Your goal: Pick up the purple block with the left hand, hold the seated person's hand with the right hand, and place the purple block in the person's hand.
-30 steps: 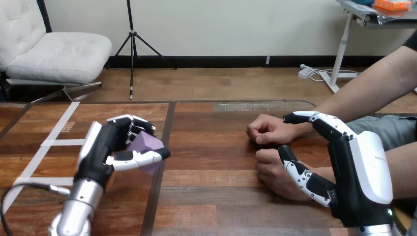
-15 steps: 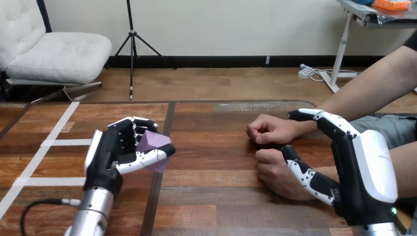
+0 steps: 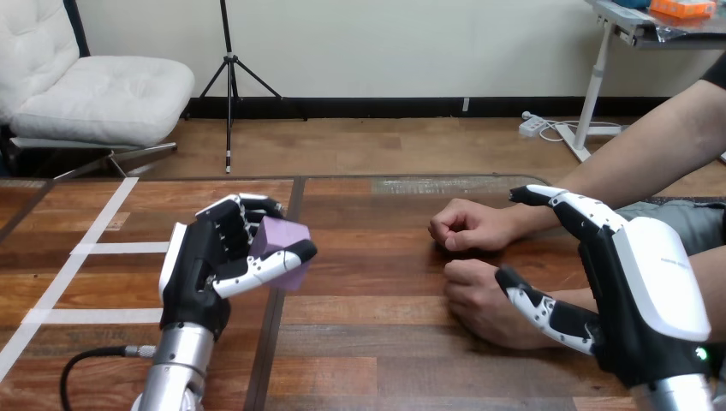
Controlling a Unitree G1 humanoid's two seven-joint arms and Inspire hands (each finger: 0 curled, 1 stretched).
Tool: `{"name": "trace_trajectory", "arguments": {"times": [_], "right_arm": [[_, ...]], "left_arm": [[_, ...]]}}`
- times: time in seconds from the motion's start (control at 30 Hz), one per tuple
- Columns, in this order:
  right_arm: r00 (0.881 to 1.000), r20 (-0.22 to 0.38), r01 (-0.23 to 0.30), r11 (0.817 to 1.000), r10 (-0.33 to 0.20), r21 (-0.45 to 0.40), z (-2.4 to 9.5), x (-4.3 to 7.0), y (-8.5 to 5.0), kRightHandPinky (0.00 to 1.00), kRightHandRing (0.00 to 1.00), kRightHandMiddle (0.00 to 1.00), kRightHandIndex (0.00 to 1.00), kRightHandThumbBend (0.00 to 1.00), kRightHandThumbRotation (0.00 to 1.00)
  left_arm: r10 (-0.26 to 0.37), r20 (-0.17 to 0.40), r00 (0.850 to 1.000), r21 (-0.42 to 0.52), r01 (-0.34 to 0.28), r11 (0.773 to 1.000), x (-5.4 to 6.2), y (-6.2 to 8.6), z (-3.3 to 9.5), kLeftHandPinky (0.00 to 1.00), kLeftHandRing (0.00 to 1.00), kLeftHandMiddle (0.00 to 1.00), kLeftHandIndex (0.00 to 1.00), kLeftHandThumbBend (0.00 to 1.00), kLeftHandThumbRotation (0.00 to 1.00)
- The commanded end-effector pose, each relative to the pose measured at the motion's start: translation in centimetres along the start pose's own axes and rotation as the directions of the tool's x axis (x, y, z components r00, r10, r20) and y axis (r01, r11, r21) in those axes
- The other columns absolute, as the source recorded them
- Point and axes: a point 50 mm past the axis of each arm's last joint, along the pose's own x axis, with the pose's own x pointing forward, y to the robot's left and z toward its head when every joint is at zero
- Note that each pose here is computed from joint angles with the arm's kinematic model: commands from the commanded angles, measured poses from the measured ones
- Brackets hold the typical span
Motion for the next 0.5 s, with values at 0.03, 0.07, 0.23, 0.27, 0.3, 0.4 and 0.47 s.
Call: {"name": "trace_trajectory", "arguments": {"times": [0.03,0.07,0.23,0.27,0.3,0.4,0.47], "right_arm": [[1.000,0.015,-0.007,0.996,0.008,-0.092,0.4,0.9,-2.0,0.77,0.82,0.81,0.80,0.66,0.03],[1.000,0.008,-0.023,0.994,0.024,-0.108,0.2,1.0,-2.2,0.76,0.82,0.82,0.81,0.67,0.02],[0.998,-0.012,-0.066,0.986,0.065,-0.151,-0.2,1.3,-2.7,0.75,0.82,0.82,0.82,0.75,0.01],[0.997,-0.019,-0.083,0.983,0.081,-0.166,-0.4,1.4,-2.8,0.75,0.81,0.83,0.82,0.76,0.00],[0.996,-0.024,-0.094,0.980,0.091,-0.176,-0.5,1.4,-2.8,0.74,0.81,0.83,0.82,0.77,0.00],[0.991,-0.047,-0.136,0.967,0.128,-0.215,-0.9,1.6,-3.0,0.74,0.81,0.83,0.82,0.79,0.00],[0.986,-0.066,-0.167,0.957,0.155,-0.239,-1.1,1.8,-3.2,0.74,0.81,0.83,0.83,0.80,0.00]], "left_arm": [[0.015,0.132,0.991,-0.030,-0.011,0.999,1.5,-0.4,2.1,0.36,0.43,0.49,0.48,0.93,0.09],[0.015,0.134,0.991,-0.033,-0.011,0.999,1.5,-0.5,2.1,0.36,0.43,0.49,0.48,0.93,0.09],[0.019,0.137,0.990,-0.047,-0.013,0.999,1.5,-0.8,2.1,0.36,0.43,0.49,0.48,0.93,0.08],[0.020,0.137,0.990,-0.047,-0.013,0.999,1.5,-0.9,2.1,0.36,0.43,0.49,0.48,0.93,0.08],[0.020,0.138,0.990,-0.047,-0.013,0.999,1.5,-0.9,2.1,0.36,0.43,0.48,0.48,0.93,0.08],[0.019,0.138,0.990,-0.048,-0.013,0.999,1.5,-1.0,2.1,0.36,0.42,0.48,0.48,0.93,0.08],[0.019,0.139,0.990,-0.052,-0.012,0.999,1.5,-1.1,2.1,0.36,0.42,0.48,0.48,0.93,0.08]]}}
